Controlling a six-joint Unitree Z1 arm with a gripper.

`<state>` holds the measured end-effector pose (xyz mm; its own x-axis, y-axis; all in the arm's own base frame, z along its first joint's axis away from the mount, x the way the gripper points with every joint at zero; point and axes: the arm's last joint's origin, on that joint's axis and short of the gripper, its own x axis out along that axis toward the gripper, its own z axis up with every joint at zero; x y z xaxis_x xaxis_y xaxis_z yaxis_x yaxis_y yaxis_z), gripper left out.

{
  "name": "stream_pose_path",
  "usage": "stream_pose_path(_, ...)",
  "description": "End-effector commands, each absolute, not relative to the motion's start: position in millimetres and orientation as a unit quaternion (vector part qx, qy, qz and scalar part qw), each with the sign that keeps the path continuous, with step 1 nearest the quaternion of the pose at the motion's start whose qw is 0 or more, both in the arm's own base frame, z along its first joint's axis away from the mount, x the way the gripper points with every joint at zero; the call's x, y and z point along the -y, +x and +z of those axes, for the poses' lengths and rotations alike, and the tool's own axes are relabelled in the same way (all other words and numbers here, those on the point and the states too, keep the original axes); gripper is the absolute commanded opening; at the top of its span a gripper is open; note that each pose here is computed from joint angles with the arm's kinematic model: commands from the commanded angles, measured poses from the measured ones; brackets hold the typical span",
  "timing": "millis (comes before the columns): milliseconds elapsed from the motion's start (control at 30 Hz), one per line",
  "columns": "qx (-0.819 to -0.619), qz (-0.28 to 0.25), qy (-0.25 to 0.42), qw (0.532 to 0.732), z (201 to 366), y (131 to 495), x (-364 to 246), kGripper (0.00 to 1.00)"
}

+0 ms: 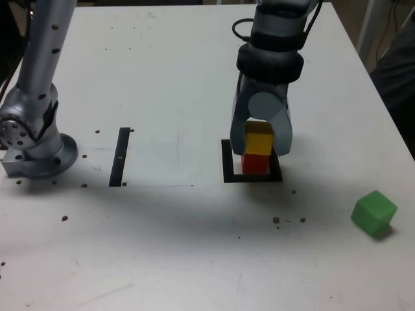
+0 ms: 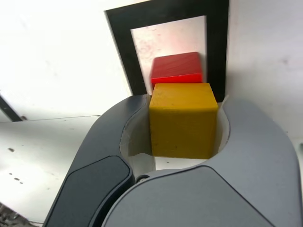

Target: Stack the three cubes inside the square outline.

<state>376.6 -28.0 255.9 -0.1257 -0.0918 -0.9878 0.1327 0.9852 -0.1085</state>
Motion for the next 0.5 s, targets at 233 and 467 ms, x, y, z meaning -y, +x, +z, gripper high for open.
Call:
stream_pose_path(233,-0.746,-0.088,0.013,0.660,250.7,375.4,28.3,1.00)
stream_pose_path(467,-0.737,-0.076,0.030,0.671,260.7,369.1,26.8,1.00)
